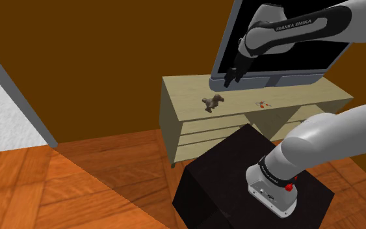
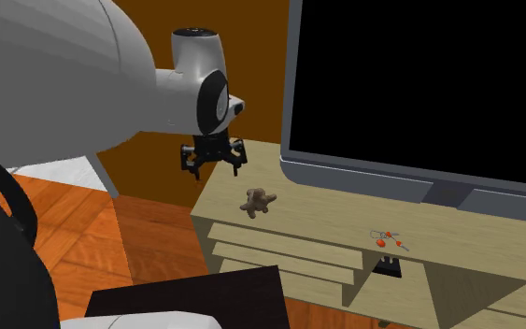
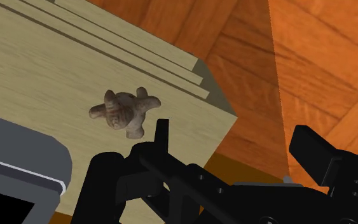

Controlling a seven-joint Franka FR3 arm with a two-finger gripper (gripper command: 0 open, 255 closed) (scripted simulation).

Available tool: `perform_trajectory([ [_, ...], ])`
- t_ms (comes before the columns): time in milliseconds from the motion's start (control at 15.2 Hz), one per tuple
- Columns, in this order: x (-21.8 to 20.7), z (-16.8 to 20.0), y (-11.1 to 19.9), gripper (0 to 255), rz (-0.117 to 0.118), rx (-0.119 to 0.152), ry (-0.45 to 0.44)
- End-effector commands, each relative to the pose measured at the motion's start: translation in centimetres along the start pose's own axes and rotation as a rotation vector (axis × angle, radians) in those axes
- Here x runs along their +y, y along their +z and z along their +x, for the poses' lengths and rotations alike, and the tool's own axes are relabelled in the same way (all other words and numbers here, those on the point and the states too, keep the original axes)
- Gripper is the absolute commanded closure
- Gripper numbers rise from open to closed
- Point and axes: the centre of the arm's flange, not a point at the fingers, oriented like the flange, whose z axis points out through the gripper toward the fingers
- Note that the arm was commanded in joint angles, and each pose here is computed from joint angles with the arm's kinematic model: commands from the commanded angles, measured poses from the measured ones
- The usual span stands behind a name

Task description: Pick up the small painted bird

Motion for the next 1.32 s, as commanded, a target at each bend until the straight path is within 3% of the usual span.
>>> perform_trajectory([
  [0, 1.4, 0.9, 2.1, 0, -0.001, 0.01, 0.009],
  [1254, 13.2, 9.0, 20.4, 0, 0.002, 0.077, 0.088],
])
